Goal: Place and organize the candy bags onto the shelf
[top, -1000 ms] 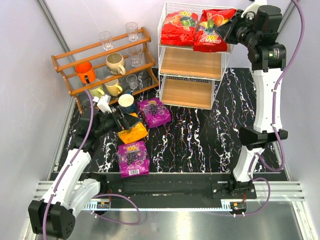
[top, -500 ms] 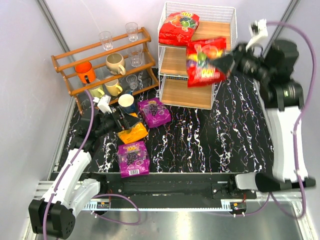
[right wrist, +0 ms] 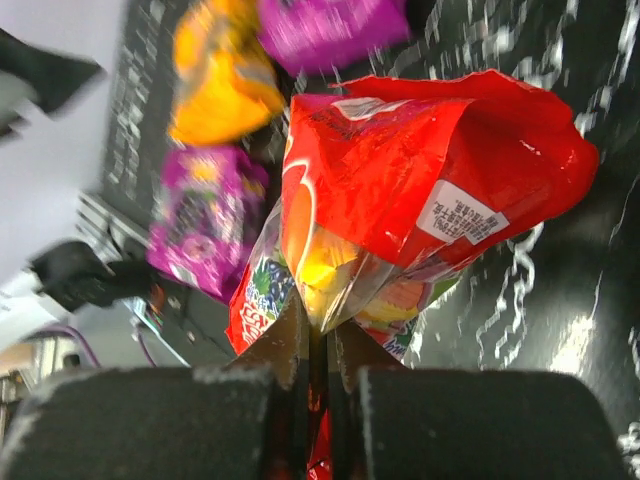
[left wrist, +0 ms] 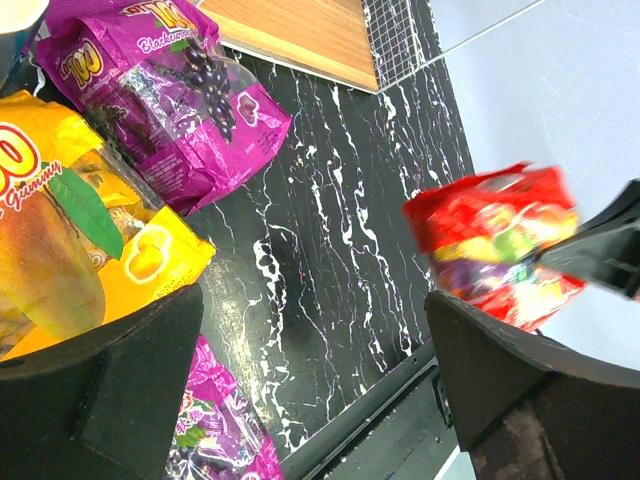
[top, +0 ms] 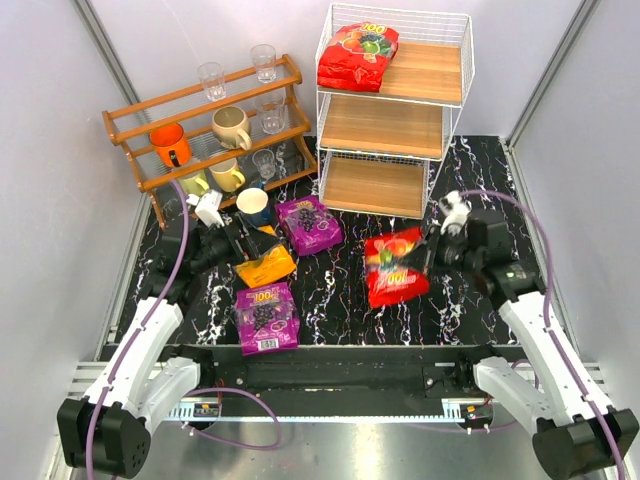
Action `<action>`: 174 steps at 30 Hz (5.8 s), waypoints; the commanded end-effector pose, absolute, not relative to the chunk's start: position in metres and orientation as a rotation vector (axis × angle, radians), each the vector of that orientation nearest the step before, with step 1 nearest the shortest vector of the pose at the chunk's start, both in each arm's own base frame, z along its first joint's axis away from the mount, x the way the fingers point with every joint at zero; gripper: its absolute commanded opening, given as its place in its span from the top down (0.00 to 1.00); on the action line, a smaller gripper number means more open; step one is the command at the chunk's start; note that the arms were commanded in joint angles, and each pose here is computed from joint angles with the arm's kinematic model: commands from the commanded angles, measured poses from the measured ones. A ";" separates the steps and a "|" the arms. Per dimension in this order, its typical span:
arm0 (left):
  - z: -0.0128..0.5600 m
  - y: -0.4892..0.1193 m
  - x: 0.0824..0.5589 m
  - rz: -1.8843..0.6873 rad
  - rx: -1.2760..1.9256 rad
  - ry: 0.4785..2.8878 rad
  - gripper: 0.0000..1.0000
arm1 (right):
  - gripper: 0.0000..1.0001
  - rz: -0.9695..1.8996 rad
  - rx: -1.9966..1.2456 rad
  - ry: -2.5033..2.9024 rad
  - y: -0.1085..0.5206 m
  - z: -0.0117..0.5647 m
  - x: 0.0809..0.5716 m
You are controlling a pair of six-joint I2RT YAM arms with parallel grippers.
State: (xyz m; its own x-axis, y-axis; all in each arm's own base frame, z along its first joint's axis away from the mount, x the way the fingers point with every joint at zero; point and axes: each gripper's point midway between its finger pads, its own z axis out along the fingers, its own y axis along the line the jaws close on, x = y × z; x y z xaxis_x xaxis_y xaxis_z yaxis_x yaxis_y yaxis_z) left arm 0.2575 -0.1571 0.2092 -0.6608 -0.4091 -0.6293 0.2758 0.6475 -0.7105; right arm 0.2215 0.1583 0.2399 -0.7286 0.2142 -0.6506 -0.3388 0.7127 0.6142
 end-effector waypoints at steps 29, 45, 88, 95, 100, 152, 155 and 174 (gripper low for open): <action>0.222 -0.285 0.267 -1.011 0.499 2.048 0.11 | 0.42 0.529 0.160 2.363 0.171 0.148 0.209; 0.190 -0.419 0.280 -1.004 0.880 2.040 0.28 | 1.00 0.865 0.182 2.375 0.168 0.142 0.138; 0.084 -0.453 0.308 -1.015 0.910 2.380 1.00 | 1.00 0.669 0.231 2.126 0.285 0.097 0.110; 0.073 -0.442 0.305 -1.058 0.915 2.449 1.00 | 1.00 0.617 0.219 2.161 0.290 0.078 0.107; 0.060 -0.431 0.302 -1.049 0.925 2.514 1.00 | 1.00 0.605 0.296 2.189 0.285 0.062 0.106; 0.102 -0.312 0.152 -1.053 0.545 2.501 1.00 | 0.84 0.414 0.580 2.042 0.152 0.127 0.169; 0.110 -0.298 0.150 -0.980 0.529 2.495 1.00 | 0.68 0.453 0.582 2.064 0.152 0.130 0.165; 0.118 -0.272 0.169 -0.759 0.514 2.447 1.00 | 0.35 0.581 0.699 2.219 0.204 0.062 0.123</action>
State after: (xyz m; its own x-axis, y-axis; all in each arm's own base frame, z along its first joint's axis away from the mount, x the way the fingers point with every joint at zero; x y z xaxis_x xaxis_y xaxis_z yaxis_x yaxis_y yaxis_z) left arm 0.1577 -0.2673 0.0984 -0.8289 0.2167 -0.5157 0.4643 0.7807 -0.4183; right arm 0.1229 0.1855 0.0510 -0.6296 0.5540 -0.5447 0.2683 0.8130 0.5167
